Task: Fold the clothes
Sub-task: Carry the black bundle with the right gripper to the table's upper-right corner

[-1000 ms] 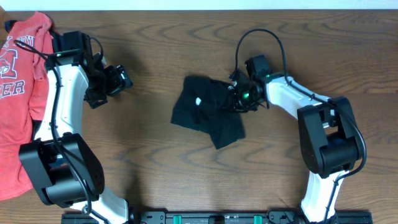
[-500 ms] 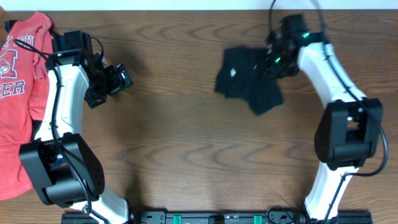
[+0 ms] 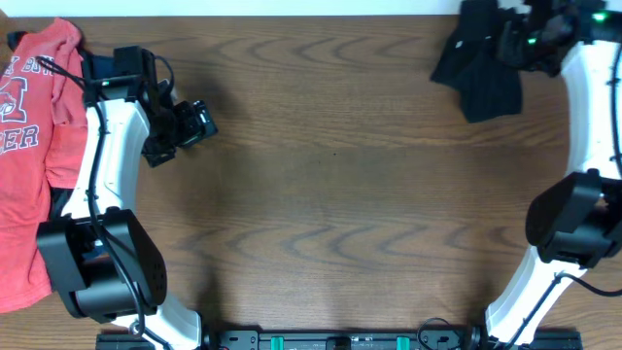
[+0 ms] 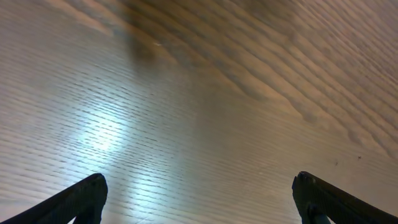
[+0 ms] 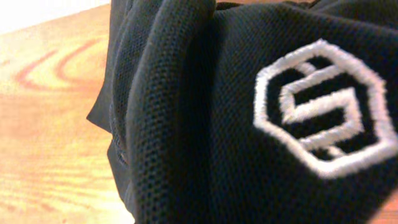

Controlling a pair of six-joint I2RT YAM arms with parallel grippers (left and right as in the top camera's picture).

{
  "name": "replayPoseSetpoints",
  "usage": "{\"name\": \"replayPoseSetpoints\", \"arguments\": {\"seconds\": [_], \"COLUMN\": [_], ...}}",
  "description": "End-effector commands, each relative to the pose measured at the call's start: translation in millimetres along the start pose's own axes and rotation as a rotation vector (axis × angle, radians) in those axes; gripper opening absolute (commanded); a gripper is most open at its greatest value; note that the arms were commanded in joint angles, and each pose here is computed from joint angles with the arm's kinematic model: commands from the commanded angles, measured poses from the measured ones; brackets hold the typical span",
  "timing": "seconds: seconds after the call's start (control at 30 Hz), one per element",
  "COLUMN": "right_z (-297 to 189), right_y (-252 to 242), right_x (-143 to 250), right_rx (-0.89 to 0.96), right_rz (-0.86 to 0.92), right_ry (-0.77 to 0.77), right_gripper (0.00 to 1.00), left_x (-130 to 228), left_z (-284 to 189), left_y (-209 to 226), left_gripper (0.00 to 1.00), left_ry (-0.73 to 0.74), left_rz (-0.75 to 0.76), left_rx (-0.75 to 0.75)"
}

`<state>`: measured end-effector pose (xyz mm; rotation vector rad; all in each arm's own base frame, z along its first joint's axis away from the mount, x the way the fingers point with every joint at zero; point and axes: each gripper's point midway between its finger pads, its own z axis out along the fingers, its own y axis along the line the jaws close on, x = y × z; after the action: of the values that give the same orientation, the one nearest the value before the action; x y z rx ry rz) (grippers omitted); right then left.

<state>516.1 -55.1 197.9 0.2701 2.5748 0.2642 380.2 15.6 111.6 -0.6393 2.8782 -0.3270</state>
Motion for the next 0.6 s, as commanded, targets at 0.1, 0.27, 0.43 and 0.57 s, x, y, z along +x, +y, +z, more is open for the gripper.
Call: {"name": "replayPoseSetpoints", "arguments": {"seconds": [0.1, 0.27, 0.43, 0.57], "right_z": [-17, -28, -40, -55], "right_y": [-49, -81, -118, -154], "right_x": [-26, -39, -49, -55], "right_rx": [0.039, 0.047, 0.082, 0.121], "right_rz": [0.073, 0.128, 0.169, 0.211], "right_ry": [-0.097, -0.159, -0.22, -0.272], "right_gripper": [0.01, 0.01, 0.01, 0.01], "left_x": [9, 19, 32, 45], "left_z": [8, 15, 31, 46], "left_y": [-21, -43, -60, -69], "left_gripper": [0.97, 0.97, 0.97, 0.97], "left_ry": [0.015, 0.028, 0.068, 0.114], "left_rz": [0.057, 0.102, 0.146, 0.151], "left_rx": [0.0, 0.008, 0.004, -0.011]}}
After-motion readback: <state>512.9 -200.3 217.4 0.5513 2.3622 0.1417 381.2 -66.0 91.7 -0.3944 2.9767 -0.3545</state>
